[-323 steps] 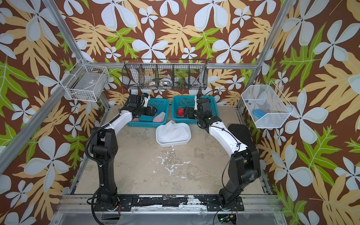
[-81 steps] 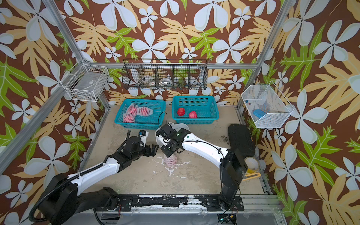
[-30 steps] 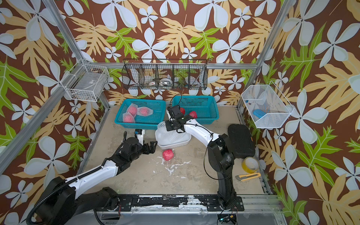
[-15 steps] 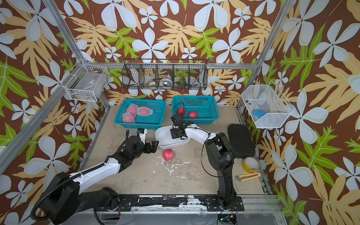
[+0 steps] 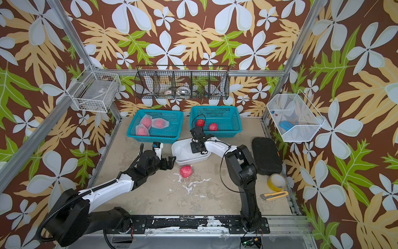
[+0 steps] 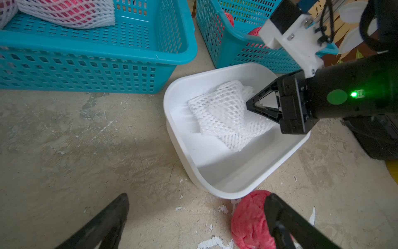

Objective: Remove foam nets from apples
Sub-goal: Place the foam net into the storage box.

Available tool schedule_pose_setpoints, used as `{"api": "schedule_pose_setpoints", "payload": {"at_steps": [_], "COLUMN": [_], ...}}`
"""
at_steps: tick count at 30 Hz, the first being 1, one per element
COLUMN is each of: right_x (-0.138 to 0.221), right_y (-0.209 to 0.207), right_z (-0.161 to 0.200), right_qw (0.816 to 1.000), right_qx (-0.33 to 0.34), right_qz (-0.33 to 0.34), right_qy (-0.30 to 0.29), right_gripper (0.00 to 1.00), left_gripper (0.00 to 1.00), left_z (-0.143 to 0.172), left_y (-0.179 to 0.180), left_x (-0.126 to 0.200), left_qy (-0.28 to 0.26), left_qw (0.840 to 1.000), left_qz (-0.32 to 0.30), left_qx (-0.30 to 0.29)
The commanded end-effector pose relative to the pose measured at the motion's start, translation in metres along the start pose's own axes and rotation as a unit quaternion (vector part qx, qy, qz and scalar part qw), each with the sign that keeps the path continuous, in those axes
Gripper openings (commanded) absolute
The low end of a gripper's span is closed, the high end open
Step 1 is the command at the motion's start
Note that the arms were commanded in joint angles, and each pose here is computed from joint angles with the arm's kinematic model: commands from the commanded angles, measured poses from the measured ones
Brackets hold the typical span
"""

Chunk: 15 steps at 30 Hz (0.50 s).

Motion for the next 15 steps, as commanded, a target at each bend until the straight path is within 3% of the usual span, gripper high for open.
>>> {"api": "schedule_pose_setpoints", "payload": {"at_steps": [1, 2, 4, 15], "right_x": [0.018, 0.022, 0.031, 0.055], "right_y": [-0.002, -0.001, -0.001, -0.008], "right_z": [-0.011, -0.013, -0.018, -0.026], "right_qw": [1.000, 1.000, 1.000, 0.998], "right_qx": [0.002, 0.004, 0.007, 0.010], "right_qz": [0.008, 0.007, 0.004, 0.047], "right_qy": [-0.019, -0.022, -0.029, -0.037], "right_gripper": [0.17, 0.26, 0.33, 0.43], "left_gripper": [1.00, 1.00, 1.00, 1.00], "left_z": [-0.002, -0.003, -0.004, -0.005], "left_y": [0.000, 0.000, 0.000, 0.000], "left_x": [0.000, 0.001, 0.001, 0.003], "left_qy": [-0.005, -0.005, -0.008, -0.010], "left_qw": [1.000, 1.000, 1.000, 1.000], "left_qz": [-0.001, -0.001, -0.002, -0.008], "left_qx": [-0.001, -0.001, -0.002, -0.008]}}
Point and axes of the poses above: each gripper's point midway between its finger pads, its own x axis back along the fingers, its own y axis along the line the jaws close on, z = x × y, the point moved 10 cm from there along x, back along the fingers, and after that the axes turned 1 degree about x, right-handed, at the moved point
